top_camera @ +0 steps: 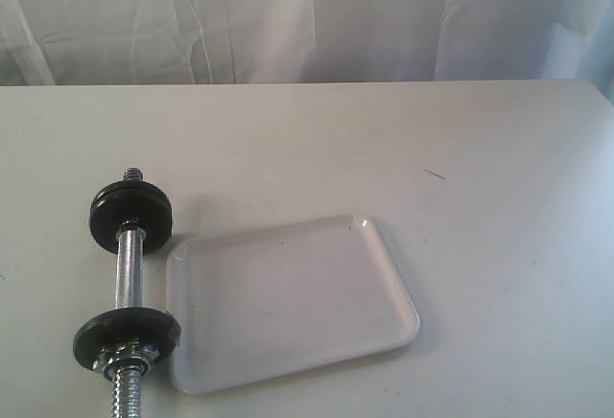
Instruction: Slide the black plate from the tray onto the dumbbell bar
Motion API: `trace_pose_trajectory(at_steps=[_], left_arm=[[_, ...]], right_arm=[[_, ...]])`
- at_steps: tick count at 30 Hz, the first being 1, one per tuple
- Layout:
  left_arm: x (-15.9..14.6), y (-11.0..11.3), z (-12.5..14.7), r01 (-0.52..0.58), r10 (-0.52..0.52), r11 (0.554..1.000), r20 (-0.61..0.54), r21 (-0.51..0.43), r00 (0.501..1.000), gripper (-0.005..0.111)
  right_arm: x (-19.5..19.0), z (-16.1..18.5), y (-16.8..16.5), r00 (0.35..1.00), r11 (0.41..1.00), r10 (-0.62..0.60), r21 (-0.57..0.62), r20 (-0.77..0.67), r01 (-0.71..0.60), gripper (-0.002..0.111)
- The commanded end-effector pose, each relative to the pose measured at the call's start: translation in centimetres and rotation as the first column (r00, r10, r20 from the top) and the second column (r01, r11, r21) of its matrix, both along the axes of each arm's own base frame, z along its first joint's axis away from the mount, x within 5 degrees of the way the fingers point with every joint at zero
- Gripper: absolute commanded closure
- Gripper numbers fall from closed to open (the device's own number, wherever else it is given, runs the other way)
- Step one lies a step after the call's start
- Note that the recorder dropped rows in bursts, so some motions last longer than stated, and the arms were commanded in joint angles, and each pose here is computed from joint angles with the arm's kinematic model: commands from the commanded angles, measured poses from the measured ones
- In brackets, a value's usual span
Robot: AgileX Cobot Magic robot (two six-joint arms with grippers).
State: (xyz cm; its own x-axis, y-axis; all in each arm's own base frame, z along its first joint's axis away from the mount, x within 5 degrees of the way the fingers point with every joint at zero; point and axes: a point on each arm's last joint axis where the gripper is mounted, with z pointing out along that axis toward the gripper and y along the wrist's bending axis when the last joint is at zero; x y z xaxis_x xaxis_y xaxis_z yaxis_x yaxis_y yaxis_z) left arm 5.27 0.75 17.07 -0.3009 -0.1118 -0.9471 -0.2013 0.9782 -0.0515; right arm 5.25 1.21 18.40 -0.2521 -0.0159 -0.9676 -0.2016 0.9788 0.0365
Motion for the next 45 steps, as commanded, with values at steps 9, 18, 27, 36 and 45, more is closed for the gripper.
trace_pose_trajectory(at_steps=[9, 18, 27, 36, 45], left_arm=[[-0.01, 0.05, -0.02, -0.003, 0.003, 1.000, 0.007, 0.011, 1.000, 0.107], [-0.01, 0.05, -0.02, -0.003, 0.003, 1.000, 0.007, 0.011, 1.000, 0.107], [-0.01, 0.05, -0.02, -0.003, 0.003, 1.000, 0.007, 0.011, 1.000, 0.107], [-0.01, 0.05, -0.02, -0.003, 0.003, 1.000, 0.007, 0.011, 1.000, 0.107], [-0.01, 0.05, -0.02, -0.003, 0.003, 1.000, 0.007, 0.011, 1.000, 0.107]], right_arm=[[-0.02, -0.10, -0.02, 1.000, 1.000, -0.004, 0.005, 0.004, 0.004, 0.108], [-0.02, -0.10, -0.02, 1.000, 1.000, -0.004, 0.005, 0.004, 0.004, 0.108], [-0.02, -0.10, -0.02, 1.000, 1.000, -0.004, 0.005, 0.004, 0.004, 0.108], [-0.02, -0.10, -0.02, 1.000, 1.000, -0.004, 0.005, 0.004, 0.004, 0.108], [-0.02, -0.10, -0.02, 1.000, 1.000, -0.004, 0.005, 0.004, 0.004, 0.108]])
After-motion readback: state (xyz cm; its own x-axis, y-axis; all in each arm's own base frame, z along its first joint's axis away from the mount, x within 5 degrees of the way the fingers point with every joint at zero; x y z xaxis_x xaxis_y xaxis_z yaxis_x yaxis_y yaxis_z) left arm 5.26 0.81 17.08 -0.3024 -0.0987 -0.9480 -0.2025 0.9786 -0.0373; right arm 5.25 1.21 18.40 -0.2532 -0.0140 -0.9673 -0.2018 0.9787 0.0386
